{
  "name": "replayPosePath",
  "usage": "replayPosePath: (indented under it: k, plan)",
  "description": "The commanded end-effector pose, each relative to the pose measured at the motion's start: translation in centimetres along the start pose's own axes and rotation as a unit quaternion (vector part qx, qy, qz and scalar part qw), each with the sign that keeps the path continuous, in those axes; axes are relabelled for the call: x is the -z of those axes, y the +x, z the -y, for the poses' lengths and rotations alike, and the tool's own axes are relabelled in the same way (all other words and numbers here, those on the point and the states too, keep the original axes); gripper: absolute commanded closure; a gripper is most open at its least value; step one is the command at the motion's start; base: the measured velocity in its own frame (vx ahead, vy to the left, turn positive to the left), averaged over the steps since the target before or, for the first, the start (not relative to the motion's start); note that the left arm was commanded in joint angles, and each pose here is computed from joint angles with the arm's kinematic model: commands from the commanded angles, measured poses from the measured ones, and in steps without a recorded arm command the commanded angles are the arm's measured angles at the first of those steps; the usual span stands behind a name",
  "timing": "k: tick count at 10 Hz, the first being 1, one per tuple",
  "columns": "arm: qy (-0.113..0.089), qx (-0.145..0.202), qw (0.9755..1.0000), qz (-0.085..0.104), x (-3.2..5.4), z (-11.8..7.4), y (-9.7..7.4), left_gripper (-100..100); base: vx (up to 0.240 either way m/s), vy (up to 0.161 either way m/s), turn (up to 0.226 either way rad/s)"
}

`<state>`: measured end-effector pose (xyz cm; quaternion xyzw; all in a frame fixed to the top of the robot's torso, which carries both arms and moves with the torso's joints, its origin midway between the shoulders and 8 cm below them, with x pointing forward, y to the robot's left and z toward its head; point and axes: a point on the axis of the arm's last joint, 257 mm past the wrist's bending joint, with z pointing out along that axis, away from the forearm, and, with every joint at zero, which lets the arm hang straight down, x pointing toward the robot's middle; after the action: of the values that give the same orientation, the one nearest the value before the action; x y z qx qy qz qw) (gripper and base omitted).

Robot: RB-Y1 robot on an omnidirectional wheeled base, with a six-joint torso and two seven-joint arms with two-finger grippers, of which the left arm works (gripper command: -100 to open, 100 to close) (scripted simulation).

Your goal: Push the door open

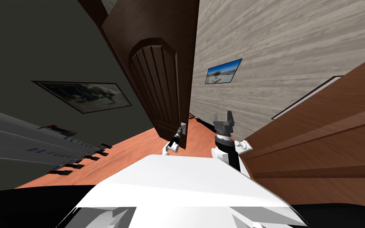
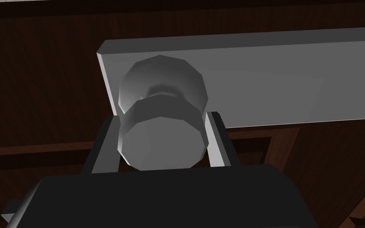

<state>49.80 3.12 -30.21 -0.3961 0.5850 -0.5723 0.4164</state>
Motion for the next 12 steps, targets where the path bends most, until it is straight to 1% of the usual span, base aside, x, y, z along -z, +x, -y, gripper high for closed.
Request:
replayPosePath:
  k: [1, 2, 4, 6, 9, 12]
  plan:
    - [0.001, 0.000, 1.0000, 0.000, -0.02, 0.1, -0.1, 100, -0.005, 0.001, 0.002]
    - [-0.004, -0.007, 1.0000, -0.005, 0.50, -0.4, 0.3, 100, 0.087, -0.027, 0.144]
    - [-0.006, -0.012, 0.9998, -0.012, 0.99, -0.7, 1.0, 100, 0.148, -0.068, 0.245]
    - [-0.009, -0.016, 0.9996, -0.020, 1.55, -0.9, 2.0, 100, 0.170, -0.084, 0.222]
    - [-0.010, -0.015, 0.9992, -0.035, 2.36, -0.9, 4.2, 100, 0.178, -0.102, 0.256]
    - [-0.008, -0.006, 0.9988, -0.048, 2.97, -0.5, 6.9, 100, 0.189, -0.123, 0.268]
